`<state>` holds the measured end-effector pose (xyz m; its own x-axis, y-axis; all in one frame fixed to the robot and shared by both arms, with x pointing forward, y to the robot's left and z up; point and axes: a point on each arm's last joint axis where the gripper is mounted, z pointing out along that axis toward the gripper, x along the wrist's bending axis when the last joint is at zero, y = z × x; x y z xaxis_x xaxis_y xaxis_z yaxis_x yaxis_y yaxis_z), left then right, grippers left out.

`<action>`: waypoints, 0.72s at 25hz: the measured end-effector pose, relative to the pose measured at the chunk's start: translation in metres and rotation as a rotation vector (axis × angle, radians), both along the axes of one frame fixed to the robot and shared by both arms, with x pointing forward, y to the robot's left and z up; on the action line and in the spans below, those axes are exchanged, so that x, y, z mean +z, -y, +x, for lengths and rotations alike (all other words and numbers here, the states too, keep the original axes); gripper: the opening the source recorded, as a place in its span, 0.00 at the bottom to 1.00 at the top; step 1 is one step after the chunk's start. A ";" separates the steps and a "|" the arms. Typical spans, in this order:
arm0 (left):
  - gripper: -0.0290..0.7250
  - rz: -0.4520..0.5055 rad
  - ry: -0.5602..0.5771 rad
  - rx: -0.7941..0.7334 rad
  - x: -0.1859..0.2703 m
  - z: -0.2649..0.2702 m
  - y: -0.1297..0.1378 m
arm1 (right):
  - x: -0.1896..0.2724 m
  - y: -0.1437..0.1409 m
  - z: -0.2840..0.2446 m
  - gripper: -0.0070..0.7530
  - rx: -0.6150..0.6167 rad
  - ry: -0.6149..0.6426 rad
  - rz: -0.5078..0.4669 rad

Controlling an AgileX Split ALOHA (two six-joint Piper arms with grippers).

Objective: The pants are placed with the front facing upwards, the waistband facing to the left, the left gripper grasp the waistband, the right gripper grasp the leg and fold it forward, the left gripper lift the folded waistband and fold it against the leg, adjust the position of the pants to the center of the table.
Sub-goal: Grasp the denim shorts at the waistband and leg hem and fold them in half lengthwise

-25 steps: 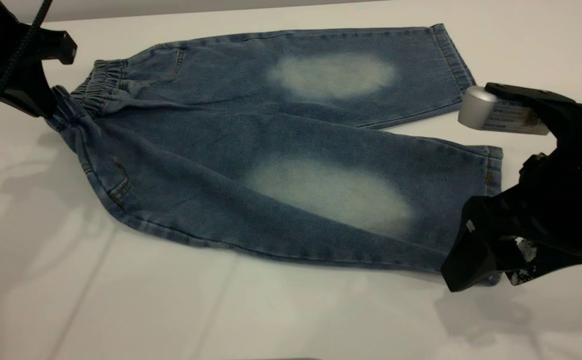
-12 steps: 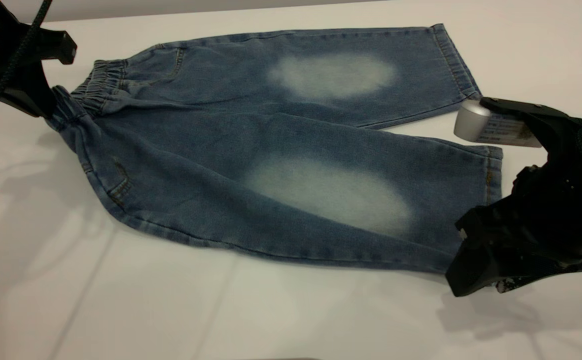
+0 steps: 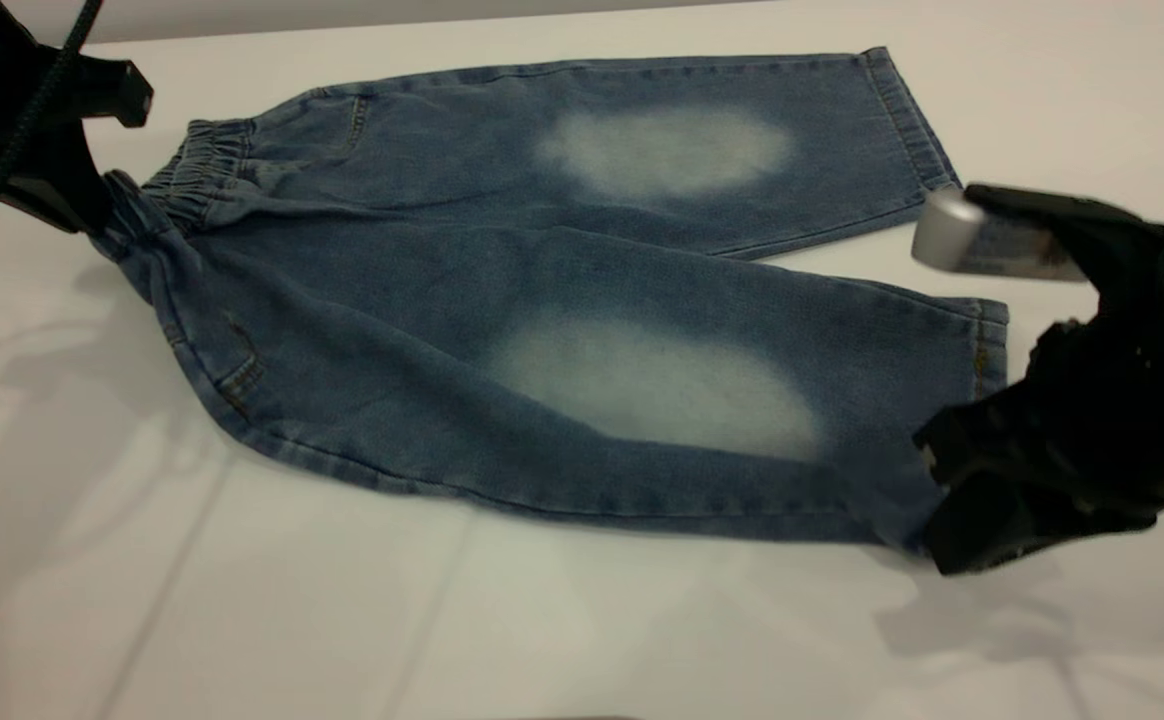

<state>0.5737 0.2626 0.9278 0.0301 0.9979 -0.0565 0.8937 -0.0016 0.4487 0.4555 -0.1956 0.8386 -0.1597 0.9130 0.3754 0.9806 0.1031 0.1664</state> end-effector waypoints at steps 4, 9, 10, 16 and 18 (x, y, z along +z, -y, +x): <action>0.08 -0.004 0.033 -0.001 0.012 -0.002 0.000 | 0.028 -0.007 0.010 0.04 0.051 0.109 0.058; 0.08 -0.008 0.073 -0.001 0.027 -0.003 0.000 | 0.077 -0.017 0.034 0.04 0.112 0.292 0.118; 0.08 -0.009 0.080 -0.002 0.030 -0.002 0.000 | 0.086 -0.018 0.040 0.04 0.122 0.323 0.120; 0.08 -0.016 0.145 -0.004 0.051 0.012 0.002 | 0.119 -0.009 0.073 0.04 0.110 0.395 0.086; 0.08 -0.016 0.164 -0.005 0.057 0.016 0.002 | 0.130 0.004 0.087 0.04 0.071 0.414 0.059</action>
<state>0.5898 0.2603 0.9848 0.0457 0.9967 -0.0666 0.8084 0.0023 0.5886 0.5423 -0.1999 0.9687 -0.3693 0.8732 0.3180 0.8208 0.1460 0.5523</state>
